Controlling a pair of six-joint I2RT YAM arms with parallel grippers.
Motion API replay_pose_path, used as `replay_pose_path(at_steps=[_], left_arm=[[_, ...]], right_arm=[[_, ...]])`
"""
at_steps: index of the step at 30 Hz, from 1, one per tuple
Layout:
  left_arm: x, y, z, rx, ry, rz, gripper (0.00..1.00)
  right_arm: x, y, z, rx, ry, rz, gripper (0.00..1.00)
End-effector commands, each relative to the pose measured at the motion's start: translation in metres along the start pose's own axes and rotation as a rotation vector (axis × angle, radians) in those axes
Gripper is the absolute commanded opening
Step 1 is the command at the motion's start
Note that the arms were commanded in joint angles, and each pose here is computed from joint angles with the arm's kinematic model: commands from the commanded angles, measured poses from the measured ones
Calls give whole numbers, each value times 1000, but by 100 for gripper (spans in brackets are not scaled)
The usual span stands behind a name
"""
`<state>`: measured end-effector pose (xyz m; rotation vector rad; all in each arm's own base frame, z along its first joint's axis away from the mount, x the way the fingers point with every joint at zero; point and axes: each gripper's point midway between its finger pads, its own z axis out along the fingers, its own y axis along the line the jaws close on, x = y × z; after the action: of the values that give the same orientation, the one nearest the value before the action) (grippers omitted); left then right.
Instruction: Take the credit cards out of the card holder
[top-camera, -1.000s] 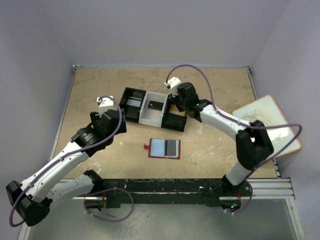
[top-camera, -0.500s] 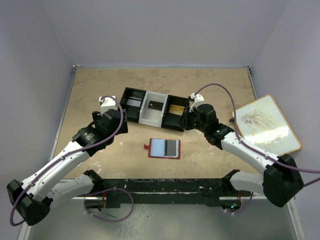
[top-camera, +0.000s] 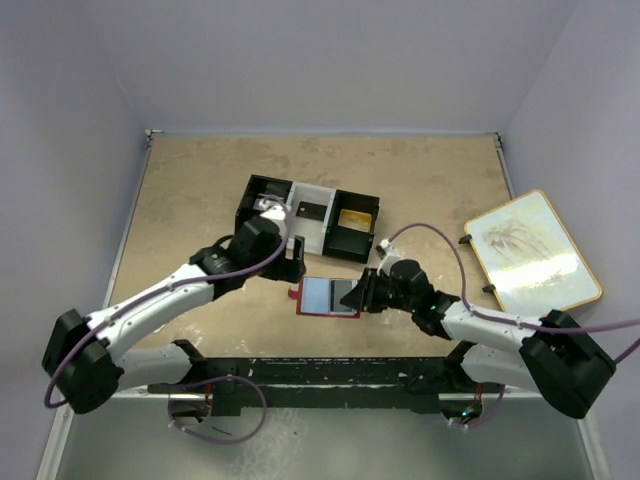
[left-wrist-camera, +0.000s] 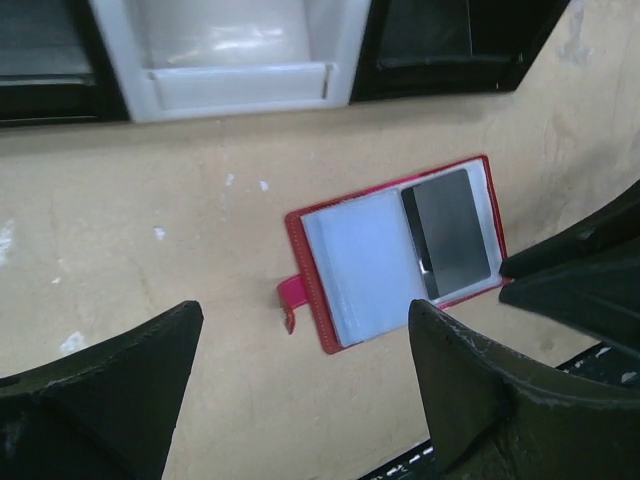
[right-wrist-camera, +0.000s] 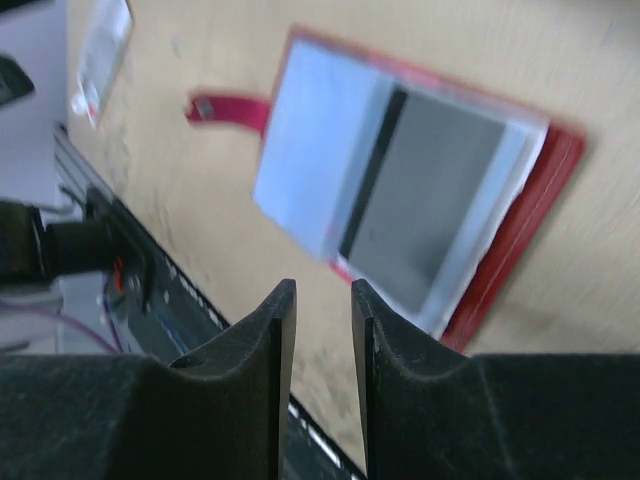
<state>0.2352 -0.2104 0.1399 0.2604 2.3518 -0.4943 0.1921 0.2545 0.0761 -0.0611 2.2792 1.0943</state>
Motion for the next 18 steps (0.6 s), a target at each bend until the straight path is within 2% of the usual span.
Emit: replay_pose_path(at_steps=[1,4,7,11,14,18], left_arm=[[-5,-45,28,56,-22,95,81],[14,-56,51,17,19,157,77],[20,-58,66,-13,-4,170,77],[19,-54,80,-74,-27,212,77],[15,-57,85,-68,-48,241,79],[15,-66,96,-29,-39,303,80]], right_arm=[[37,26,-1,-147,49,118,33],[56,27,-4,-141,69,135,36],[61,19,-7,-108,67,126,40],[65,-3,-3,21,82,111,42],[58,-23,-3,129,15,171,43],[55,-29,-7,130,-35,214,45]])
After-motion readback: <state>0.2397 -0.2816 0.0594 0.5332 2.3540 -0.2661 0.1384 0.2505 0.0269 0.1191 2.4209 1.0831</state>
